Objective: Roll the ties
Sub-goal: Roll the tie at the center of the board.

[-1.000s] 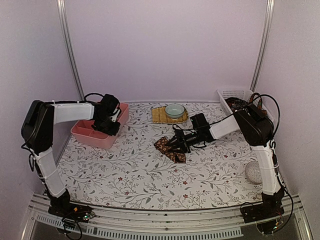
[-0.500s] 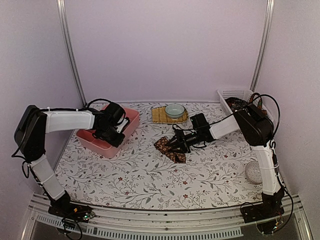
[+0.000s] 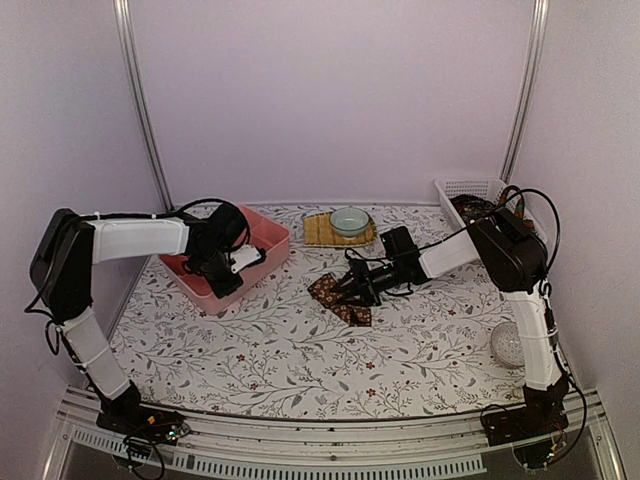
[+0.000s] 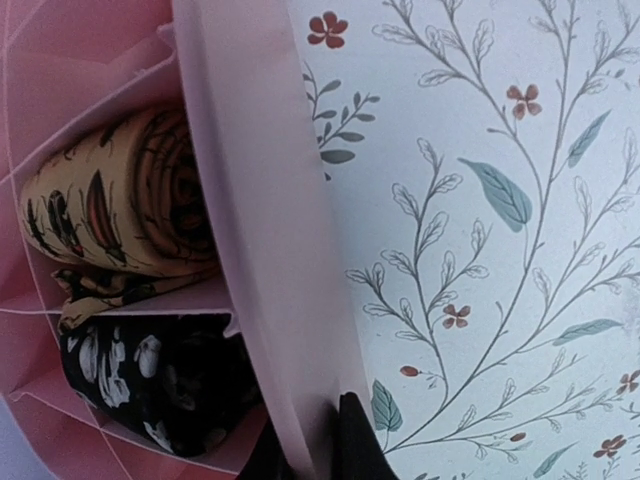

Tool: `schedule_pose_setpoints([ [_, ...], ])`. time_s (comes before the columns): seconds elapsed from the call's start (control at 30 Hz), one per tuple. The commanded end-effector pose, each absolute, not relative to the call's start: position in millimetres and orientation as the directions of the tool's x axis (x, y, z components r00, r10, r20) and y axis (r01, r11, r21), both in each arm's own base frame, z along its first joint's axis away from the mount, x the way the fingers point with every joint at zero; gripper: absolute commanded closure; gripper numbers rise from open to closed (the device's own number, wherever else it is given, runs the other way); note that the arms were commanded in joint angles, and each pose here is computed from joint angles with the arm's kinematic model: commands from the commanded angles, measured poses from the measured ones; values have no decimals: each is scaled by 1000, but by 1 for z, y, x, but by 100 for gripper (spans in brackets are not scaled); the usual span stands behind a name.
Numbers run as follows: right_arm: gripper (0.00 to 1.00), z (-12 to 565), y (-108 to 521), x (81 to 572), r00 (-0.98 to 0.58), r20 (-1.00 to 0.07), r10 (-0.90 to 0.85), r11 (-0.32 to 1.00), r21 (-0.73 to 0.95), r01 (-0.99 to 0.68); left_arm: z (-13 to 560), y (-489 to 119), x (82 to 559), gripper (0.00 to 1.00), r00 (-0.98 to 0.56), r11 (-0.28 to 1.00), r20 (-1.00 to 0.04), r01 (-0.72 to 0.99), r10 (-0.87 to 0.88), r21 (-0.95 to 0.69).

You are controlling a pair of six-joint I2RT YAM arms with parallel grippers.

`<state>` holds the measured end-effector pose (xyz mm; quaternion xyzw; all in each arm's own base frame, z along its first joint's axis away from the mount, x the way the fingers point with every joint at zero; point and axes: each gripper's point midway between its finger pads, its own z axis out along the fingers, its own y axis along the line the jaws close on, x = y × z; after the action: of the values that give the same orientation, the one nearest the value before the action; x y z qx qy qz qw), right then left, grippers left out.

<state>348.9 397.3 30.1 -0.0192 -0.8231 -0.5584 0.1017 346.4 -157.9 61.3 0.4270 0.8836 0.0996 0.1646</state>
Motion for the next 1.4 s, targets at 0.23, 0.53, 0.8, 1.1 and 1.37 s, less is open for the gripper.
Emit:
schedule_pose_setpoints([
  [0.23,63,-28,390,332,-955,297,-20,491,835,250,73,-93,372,22,-603,541,-50,673,796,504],
  [0.53,63,-27,391,332,-955,296,-22,491,836,247,100,-54,385,13,-693,525,-19,527,720,668],
  [0.8,63,-27,390,333,-956,294,-21,492,835,246,136,18,401,11,-871,610,-120,229,476,758],
  [1.1,63,-29,391,333,-957,289,-23,497,834,240,181,-135,414,2,-630,804,-499,459,595,380],
  [1.37,64,-31,391,334,-960,279,-28,507,832,227,189,-295,387,0,-483,619,-724,779,494,-98],
])
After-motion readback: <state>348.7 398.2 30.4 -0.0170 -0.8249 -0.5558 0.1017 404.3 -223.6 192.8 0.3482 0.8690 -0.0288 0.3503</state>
